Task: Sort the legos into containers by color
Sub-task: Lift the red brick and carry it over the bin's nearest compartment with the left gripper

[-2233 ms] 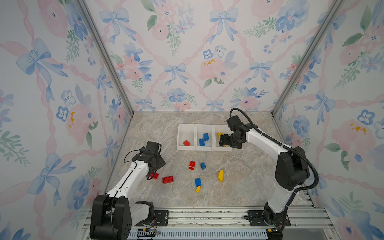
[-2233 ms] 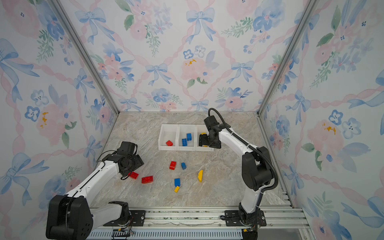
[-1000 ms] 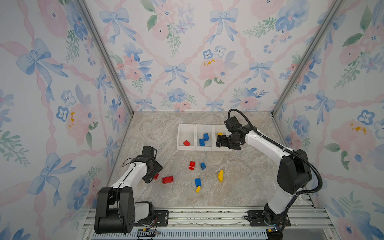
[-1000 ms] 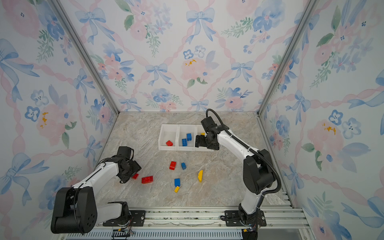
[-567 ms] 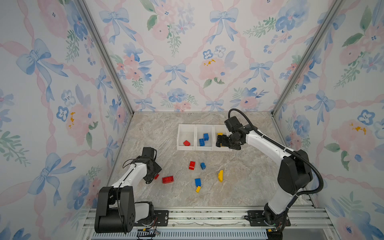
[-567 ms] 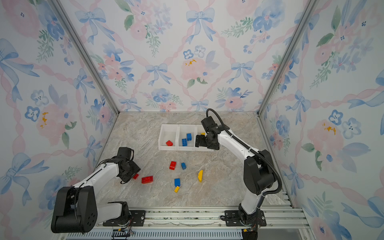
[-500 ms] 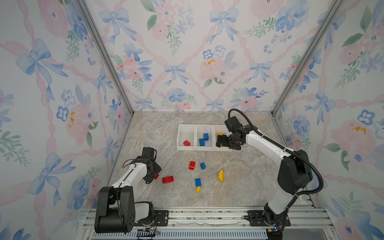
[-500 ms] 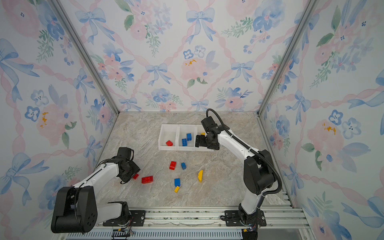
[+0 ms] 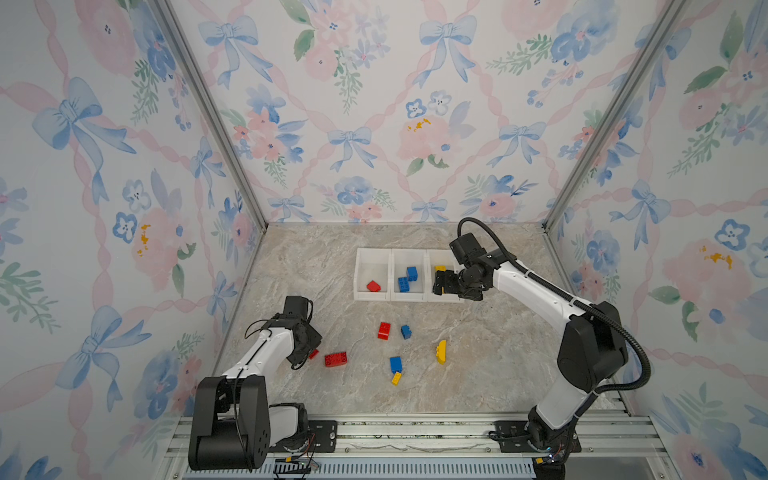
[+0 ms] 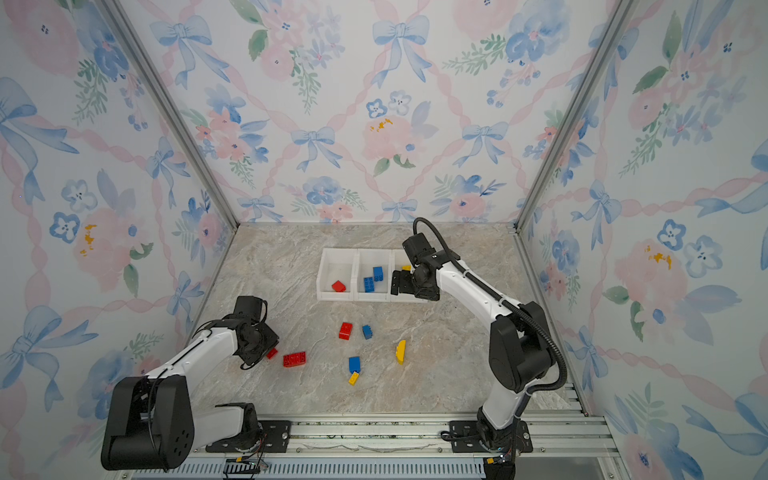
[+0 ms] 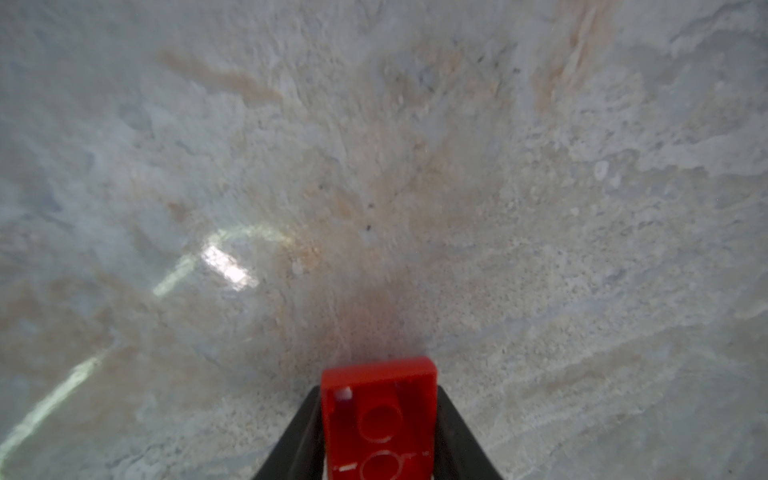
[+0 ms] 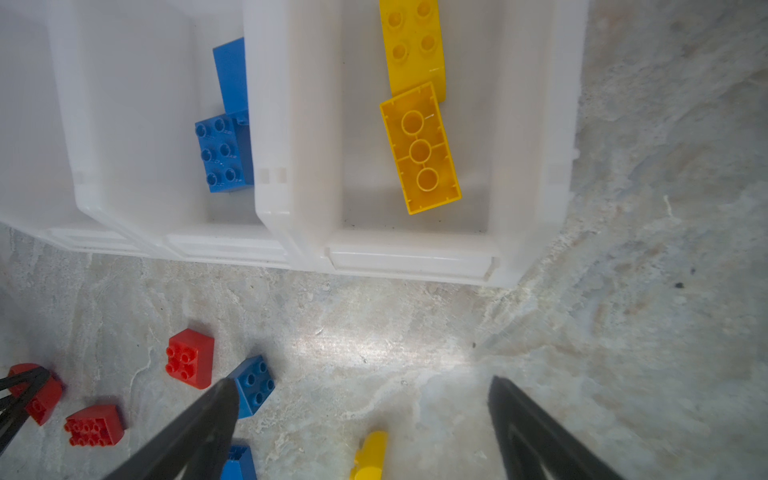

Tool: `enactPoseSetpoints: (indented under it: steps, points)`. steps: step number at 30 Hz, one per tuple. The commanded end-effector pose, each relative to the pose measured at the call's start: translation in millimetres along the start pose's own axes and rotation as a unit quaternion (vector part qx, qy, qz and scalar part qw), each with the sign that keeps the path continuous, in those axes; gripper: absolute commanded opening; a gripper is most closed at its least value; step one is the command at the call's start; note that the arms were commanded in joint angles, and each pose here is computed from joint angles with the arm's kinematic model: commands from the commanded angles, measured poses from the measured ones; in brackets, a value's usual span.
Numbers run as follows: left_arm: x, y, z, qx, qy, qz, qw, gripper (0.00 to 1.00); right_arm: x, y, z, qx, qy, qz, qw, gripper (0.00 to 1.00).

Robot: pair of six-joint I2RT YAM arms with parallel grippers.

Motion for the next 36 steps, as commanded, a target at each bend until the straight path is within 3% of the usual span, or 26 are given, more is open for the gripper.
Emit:
enactPoseSetpoints:
  steps: [1,15,26,36]
  points:
    - [3,2,2,0.006,0.004,0.01,1.0,0.39,10,-1,10,-0.001,0.005,0.008,1.0,0.97]
    - [36,-28,-3,-0.017,-0.024,0.085,0.996,0.33,19,-7,23,-0.008,-0.001,0.008,1.0,0.97]
    - [90,-121,8,-0.139,-0.083,0.159,0.974,0.34,24,-10,34,-0.017,-0.004,0.009,1.0,0.97]
    - [102,-198,37,-0.25,-0.116,0.178,0.945,0.34,25,-8,42,-0.021,-0.004,0.007,1.0,0.98]
Point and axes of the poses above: each gripper's point midway between its finger pads, its own x axis back along the fingers, its own y axis along the line the jaws close on, z = x × y, the point moved 10 cm from there along x, back along the fingers, and after that the axes turned 6 degrees about x, right-handed, at the moved point
